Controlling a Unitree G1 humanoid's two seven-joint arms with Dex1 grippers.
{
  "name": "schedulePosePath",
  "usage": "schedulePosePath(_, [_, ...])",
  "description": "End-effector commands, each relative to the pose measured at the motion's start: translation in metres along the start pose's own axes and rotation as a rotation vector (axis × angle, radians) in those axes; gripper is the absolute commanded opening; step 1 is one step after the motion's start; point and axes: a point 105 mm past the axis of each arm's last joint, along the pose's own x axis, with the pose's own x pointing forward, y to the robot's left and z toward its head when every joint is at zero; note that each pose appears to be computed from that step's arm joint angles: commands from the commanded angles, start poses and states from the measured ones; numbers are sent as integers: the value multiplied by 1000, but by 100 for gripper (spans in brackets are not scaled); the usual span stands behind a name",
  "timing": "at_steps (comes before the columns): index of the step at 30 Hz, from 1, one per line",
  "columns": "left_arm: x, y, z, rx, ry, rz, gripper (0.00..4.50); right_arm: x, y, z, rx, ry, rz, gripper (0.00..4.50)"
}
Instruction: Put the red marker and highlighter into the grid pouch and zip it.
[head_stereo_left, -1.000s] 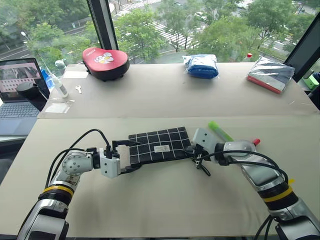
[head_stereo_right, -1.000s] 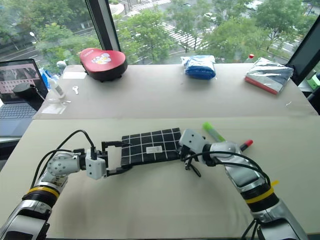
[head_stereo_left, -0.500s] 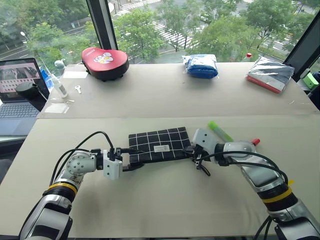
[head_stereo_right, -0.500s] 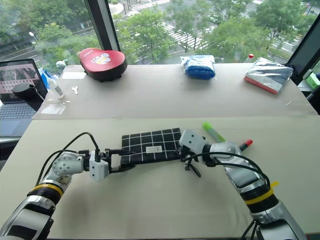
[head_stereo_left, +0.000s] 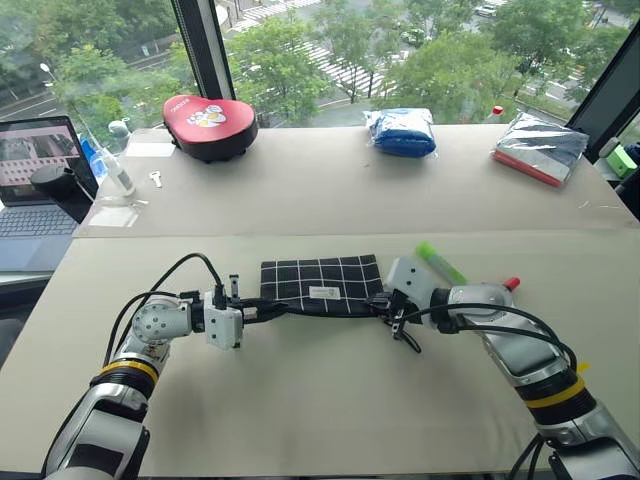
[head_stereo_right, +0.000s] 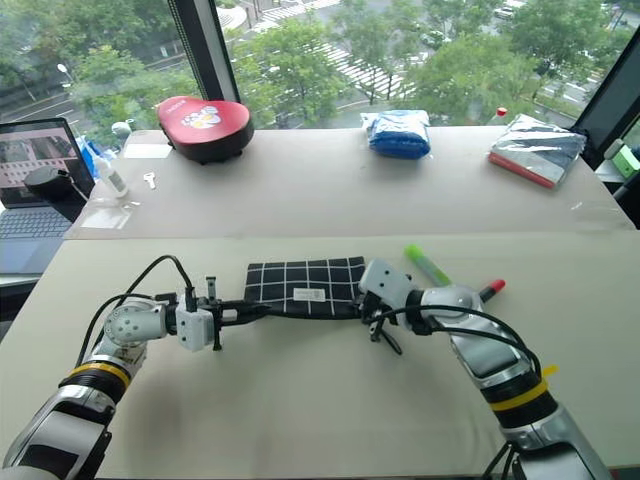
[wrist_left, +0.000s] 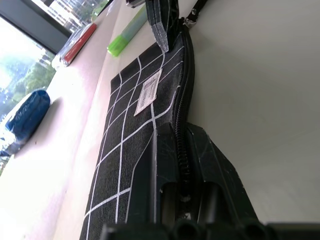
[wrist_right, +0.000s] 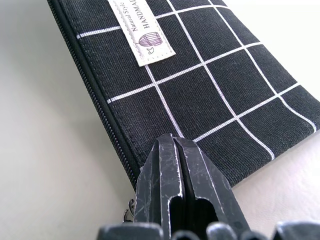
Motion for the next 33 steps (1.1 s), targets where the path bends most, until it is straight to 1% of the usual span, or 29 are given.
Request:
schedulePosePath(1, [0, 8, 3, -82, -31, 70, 0, -15, -19, 35, 126, -183, -53, 150])
schedulePosePath(4, [-2, 16, 3, -119, -38, 131, 0, -32, -27, 58, 205, -304, -59, 250])
schedulePosePath(5, [-1, 21, 3, -143, -50, 173, 0, -48, -31, 74, 262, -391, -45, 284])
schedulePosePath(7, [1, 28, 5, -180, -69, 229, 0, -72, -33, 91, 312, -494, -21, 284])
schedulePosePath(9, [2, 30, 6, -203, -78, 254, 0, -85, -32, 95, 322, -520, -17, 284])
schedulePosePath(11, [4, 33, 6, -233, -79, 284, 0, -92, -30, 87, 297, -477, -46, 284])
schedulePosePath(14, [6, 39, 6, -271, -80, 338, 0, -91, -29, 64, 266, -353, -107, 284])
schedulePosePath(16, [11, 40, 10, -293, -98, 353, 0, -74, -31, 39, 247, -223, -184, 284])
schedulePosePath(18, [15, 40, 12, -302, -105, 352, 0, -62, -33, 28, 223, -166, -231, 284])
schedulePosePath(21, [17, 41, 13, -305, -107, 350, 0, -46, -37, 29, 226, -166, -256, 284])
schedulePosePath(24, [18, 43, 15, -307, -111, 351, 0, -36, -44, 22, 225, -127, -303, 284])
schedulePosePath(27, [17, 43, 15, -308, -110, 351, 0, -30, -49, 15, 211, -95, -332, 284])
schedulePosePath(33, [17, 37, 16, -305, -105, 338, 0, -24, -56, 16, 201, -95, -337, 284])
